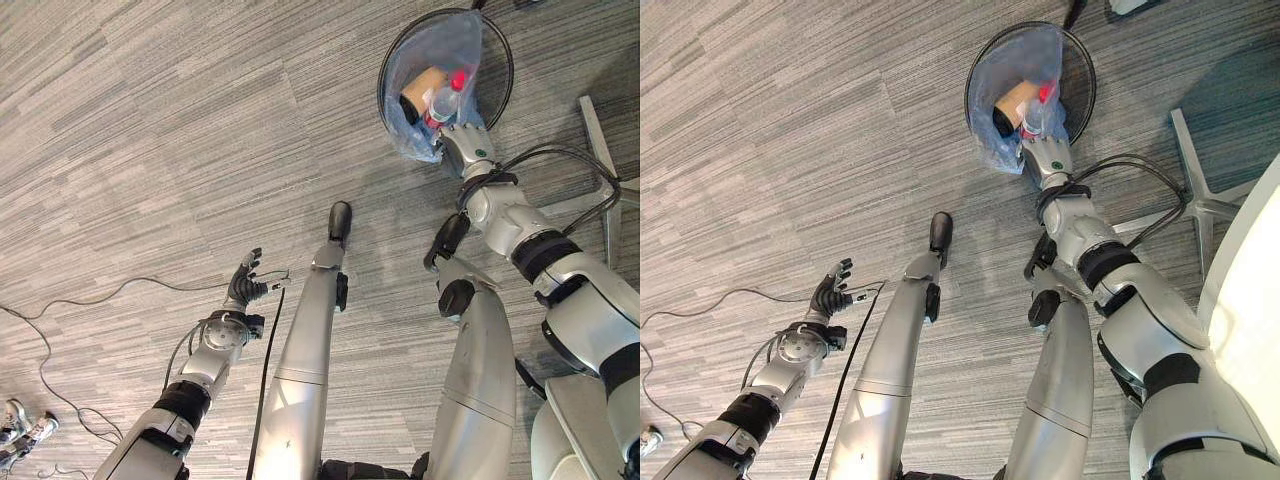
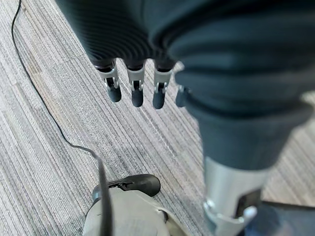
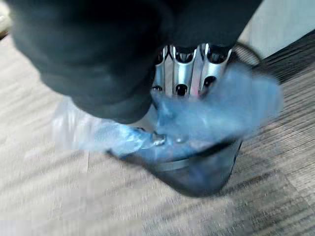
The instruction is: Gather garbage on tea table into small bin, then transfer packed bag to large trash can.
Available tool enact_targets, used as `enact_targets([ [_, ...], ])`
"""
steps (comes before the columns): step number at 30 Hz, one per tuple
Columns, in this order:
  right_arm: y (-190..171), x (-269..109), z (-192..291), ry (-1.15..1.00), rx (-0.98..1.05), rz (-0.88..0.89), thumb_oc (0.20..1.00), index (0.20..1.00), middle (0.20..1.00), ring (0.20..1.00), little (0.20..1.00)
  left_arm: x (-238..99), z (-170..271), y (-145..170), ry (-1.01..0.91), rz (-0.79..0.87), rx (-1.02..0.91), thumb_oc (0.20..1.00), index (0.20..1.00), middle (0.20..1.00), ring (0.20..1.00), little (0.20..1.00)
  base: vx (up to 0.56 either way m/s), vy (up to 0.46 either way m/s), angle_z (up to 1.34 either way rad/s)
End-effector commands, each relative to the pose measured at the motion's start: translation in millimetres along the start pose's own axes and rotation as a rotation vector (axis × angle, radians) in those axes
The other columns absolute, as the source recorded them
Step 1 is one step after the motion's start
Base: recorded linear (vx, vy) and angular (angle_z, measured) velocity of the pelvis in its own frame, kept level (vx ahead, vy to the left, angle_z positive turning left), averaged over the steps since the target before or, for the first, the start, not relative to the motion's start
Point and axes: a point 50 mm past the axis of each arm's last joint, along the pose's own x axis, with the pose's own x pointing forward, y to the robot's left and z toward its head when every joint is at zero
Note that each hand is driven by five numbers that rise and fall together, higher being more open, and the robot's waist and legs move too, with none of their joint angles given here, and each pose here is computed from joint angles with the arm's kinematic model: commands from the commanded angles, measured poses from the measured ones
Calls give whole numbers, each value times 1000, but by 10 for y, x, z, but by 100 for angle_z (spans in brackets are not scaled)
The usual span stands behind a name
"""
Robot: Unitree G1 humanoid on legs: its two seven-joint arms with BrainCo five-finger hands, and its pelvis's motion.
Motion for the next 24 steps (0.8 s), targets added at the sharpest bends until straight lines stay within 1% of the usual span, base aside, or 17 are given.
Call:
enact_targets([
  [1,79,-87,88,-41,89,-30,200,200,200,200,200,-136,-228,-8,65,23,-20,1000,1000,1000,1000,1000,-42,-16,-8],
  [4,54,-100,125,-51,137,-51,200,200,200,200,200,-132,-230,-11,69,24,-20,1000,1000,1000,1000,1000,-42,-24,-3],
  [10,90,-237,276,-85,379,-77,200,200,200,200,200,-152,-279,-7,94,33,-36,1000,1000,1000,1000,1000,-58,-60,2],
  [12,157,-320,348,-87,507,-65,200,200,200,200,200,-172,-323,4,113,36,-38,1000,1000,1000,1000,1000,-24,-39,-2],
  [13,215,-386,410,-92,607,-47,200,200,200,200,200,-189,-352,11,122,40,-41,1000,1000,1000,1000,1000,0,0,0],
  [14,299,-484,490,-88,755,-25,200,200,200,200,200,-222,-421,20,151,44,-43,1000,1000,1000,1000,1000,0,0,0],
  [17,402,-663,614,-90,1007,20,200,200,200,200,200,-303,-530,42,191,53,-62,1000,1000,1000,1000,1000,25,-3,-2],
  [18,405,-668,613,-89,1008,21,200,200,200,200,200,-307,-534,43,192,53,-62,1000,1000,1000,1000,1000,-37,35,-15],
  [19,450,-766,677,-94,1136,49,200,200,200,200,200,-361,-612,61,223,63,-84,1000,1000,1000,1000,1000,-27,34,-22],
  [21,483,-876,716,-99,1245,71,200,200,200,200,200,-431,-687,71,249,70,-107,1000,1000,1000,1000,1000,11,24,-14],
  [22,484,-877,716,-99,1245,71,200,200,200,200,200,-432,-688,71,250,70,-106,1000,1000,1000,1000,1000,60,34,1],
  [23,543,-994,780,-104,1355,106,200,200,200,200,200,-499,-762,74,277,73,-123,1000,1000,1000,1000,1000,59,47,-1],
  [24,555,-1040,786,-104,1389,115,200,200,200,200,200,-533,-804,78,293,75,-128,1000,1000,1000,1000,1000,59,47,0],
])
